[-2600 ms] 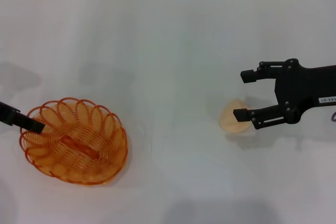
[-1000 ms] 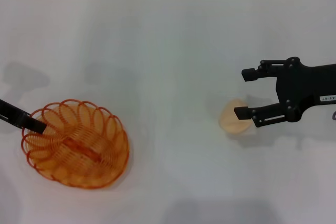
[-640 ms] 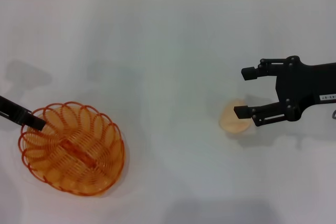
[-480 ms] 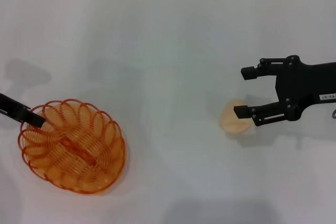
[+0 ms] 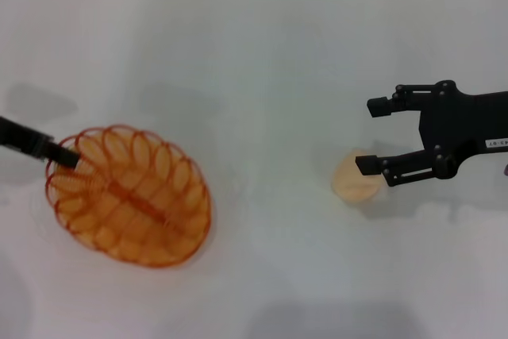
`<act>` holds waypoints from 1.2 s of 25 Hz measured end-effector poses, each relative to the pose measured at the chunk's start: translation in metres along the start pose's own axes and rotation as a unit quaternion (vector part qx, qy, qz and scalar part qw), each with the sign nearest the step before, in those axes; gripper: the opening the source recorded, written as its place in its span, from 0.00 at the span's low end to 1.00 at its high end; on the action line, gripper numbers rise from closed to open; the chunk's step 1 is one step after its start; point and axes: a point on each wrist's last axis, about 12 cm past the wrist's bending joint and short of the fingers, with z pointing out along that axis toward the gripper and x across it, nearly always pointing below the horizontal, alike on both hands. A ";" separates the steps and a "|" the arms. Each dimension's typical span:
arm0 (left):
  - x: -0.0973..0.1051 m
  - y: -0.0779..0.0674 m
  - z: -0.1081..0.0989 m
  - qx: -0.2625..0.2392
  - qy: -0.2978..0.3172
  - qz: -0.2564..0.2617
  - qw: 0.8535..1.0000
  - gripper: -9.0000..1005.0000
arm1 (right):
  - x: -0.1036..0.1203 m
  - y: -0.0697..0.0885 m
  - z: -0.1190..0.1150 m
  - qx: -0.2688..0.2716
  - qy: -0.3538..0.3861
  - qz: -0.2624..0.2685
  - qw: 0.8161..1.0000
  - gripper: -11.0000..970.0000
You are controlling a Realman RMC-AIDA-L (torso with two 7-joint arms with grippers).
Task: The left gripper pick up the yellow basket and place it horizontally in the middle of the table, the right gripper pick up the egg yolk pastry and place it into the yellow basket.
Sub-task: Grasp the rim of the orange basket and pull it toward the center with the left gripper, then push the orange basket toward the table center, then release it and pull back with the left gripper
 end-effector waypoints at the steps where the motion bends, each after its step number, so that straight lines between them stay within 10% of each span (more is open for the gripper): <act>1: -0.001 0.000 -0.002 0.003 -0.010 -0.005 1.000 0.10 | 0.000 0.000 -0.001 0.001 -0.001 0.001 1.000 0.89; 30: -0.027 -0.002 0.009 0.032 -0.114 -0.236 0.964 0.09 | -0.004 -0.007 -0.009 0.016 -0.011 0.006 1.000 0.89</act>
